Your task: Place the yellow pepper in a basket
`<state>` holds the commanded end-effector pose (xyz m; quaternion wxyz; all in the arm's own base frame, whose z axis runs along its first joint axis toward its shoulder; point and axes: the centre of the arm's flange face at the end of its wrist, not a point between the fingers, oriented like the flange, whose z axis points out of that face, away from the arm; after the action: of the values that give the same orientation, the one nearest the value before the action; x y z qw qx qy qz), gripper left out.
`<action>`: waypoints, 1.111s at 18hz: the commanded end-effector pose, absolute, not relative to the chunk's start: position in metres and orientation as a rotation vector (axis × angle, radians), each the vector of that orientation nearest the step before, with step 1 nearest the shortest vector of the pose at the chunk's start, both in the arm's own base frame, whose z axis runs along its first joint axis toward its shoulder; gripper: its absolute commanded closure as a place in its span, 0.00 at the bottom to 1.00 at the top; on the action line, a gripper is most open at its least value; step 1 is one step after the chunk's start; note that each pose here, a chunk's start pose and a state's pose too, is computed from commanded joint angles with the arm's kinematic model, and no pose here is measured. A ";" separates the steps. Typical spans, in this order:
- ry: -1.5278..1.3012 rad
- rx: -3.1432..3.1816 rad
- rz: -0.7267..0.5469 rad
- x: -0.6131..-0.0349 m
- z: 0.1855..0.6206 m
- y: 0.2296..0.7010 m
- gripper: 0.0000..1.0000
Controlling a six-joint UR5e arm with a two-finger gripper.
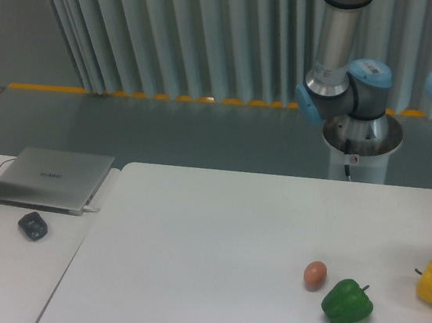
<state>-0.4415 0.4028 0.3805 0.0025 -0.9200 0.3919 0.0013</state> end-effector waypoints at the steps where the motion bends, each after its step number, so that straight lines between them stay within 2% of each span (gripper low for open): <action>1: 1.247 -2.880 0.004 -0.442 0.380 0.403 0.00; 5: 1.349 -2.842 -0.024 -0.436 0.368 0.404 0.00; 10: 1.545 -2.789 0.024 -0.438 0.366 0.409 0.00; 13: 1.679 -2.717 0.003 -0.438 0.338 0.425 0.00; 17: 1.778 -2.651 0.068 -0.442 0.323 0.446 0.00; 20: 1.876 -2.579 0.065 -0.445 0.316 0.449 0.00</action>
<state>-0.4449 0.4487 0.3160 -0.0240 -0.8082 0.5880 0.0204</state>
